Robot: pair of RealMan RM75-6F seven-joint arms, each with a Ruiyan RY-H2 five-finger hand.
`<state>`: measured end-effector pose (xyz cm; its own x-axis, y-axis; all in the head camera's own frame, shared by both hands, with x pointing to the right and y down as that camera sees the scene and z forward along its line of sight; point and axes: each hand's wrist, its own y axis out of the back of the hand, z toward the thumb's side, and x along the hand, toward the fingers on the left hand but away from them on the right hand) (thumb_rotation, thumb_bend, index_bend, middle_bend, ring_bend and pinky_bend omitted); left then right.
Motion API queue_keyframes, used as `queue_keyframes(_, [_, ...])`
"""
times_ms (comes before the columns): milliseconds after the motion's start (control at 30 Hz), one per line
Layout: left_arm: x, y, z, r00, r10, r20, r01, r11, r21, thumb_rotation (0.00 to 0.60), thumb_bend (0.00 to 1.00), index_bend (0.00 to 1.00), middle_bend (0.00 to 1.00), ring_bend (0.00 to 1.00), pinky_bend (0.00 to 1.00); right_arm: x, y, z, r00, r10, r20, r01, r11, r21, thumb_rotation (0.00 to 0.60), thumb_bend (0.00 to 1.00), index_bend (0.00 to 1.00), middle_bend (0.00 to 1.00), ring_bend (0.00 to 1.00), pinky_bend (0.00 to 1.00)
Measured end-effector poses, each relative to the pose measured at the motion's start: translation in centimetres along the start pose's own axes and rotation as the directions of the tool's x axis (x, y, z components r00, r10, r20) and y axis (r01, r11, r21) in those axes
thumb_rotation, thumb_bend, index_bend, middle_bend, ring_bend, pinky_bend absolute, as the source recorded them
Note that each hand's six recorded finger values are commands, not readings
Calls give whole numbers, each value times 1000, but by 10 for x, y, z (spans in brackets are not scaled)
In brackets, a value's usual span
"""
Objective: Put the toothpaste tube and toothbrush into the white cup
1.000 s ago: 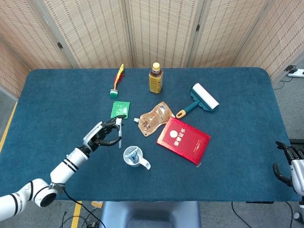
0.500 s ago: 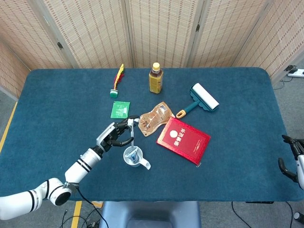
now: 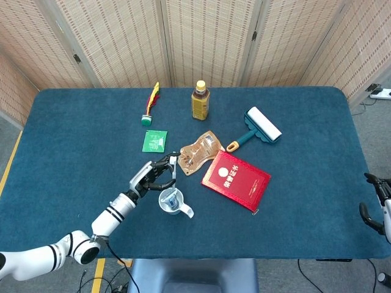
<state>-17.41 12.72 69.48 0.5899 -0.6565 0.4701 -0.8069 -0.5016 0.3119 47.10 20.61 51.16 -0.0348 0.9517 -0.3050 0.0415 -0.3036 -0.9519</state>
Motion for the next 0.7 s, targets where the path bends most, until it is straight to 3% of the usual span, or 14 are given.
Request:
queue_keyframes(367, [-5,-1,-17,1000,-13,-6,13,997,77,600,459,638,139,34,137,2,0,-1,1000,-4,1,4,1000,-6,600,342,174,300,247,249])
queue_keyframes(433, [-7,-1,-20,1000,-20,-13,21,995,94,600,462,577,138,30,137,3,0,-1,1000,-5,2,5,1000,-6,600,342,174,299,247,249])
queue_keyframes(700, [-13,8,-21,999,-46,-15,47,983,175,600,463,129,49,0,137,3,0,0,1000,-12,-4,12,1000,-11,600,342,174,300,247,249])
